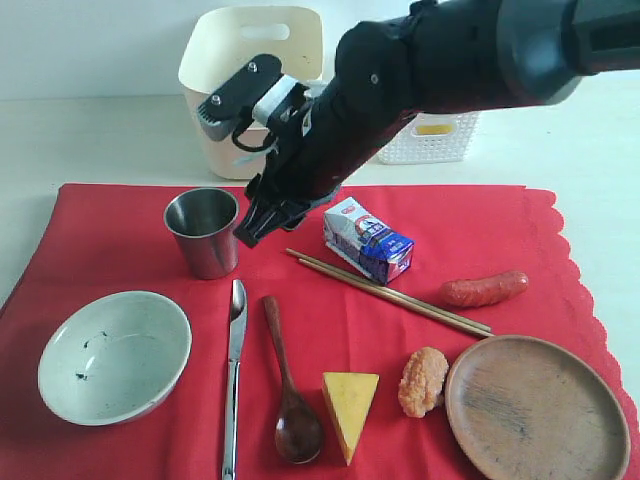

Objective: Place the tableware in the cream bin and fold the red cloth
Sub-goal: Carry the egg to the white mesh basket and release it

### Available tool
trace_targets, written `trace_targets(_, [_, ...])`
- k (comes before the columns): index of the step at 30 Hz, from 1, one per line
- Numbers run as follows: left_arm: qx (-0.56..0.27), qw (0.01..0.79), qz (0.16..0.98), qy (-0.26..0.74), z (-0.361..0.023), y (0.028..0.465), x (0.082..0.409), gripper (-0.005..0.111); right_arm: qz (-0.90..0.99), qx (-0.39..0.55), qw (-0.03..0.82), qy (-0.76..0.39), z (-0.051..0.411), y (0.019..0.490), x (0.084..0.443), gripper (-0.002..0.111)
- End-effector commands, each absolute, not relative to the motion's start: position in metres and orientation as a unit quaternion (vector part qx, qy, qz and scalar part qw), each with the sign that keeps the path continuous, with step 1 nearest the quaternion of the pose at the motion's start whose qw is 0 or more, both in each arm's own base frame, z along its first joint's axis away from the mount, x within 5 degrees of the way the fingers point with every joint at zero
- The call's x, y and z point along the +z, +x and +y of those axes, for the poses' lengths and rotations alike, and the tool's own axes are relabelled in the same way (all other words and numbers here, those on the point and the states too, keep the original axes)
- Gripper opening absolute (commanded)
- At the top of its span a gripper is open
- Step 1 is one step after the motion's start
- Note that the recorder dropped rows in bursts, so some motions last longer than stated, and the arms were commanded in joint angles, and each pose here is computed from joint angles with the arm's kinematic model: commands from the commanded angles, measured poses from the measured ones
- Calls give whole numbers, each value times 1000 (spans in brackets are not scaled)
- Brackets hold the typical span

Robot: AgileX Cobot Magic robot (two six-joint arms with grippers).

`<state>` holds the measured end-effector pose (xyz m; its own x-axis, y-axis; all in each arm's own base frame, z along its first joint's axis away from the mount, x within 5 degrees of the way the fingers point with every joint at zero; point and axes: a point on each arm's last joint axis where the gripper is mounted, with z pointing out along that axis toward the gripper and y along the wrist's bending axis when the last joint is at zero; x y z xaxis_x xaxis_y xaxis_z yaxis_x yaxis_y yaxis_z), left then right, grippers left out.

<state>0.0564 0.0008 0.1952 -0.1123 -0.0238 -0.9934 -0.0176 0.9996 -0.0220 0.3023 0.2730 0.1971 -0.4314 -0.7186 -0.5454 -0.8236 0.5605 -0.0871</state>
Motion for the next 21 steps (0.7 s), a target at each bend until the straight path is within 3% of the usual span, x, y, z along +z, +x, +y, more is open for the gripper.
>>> trace_targets(1, [-4,667,745,-12,0,56,195,2,830,92,309,-455,262,302,226,19])
trace_targets(9, [-4,667,745,-12,0,56,195,2,842,92,325,-422,247,310,239,19])
trace_targets(21, [-4,667,745,-12,0,56,195,2,884,73,334,-320,185,351,240,19])
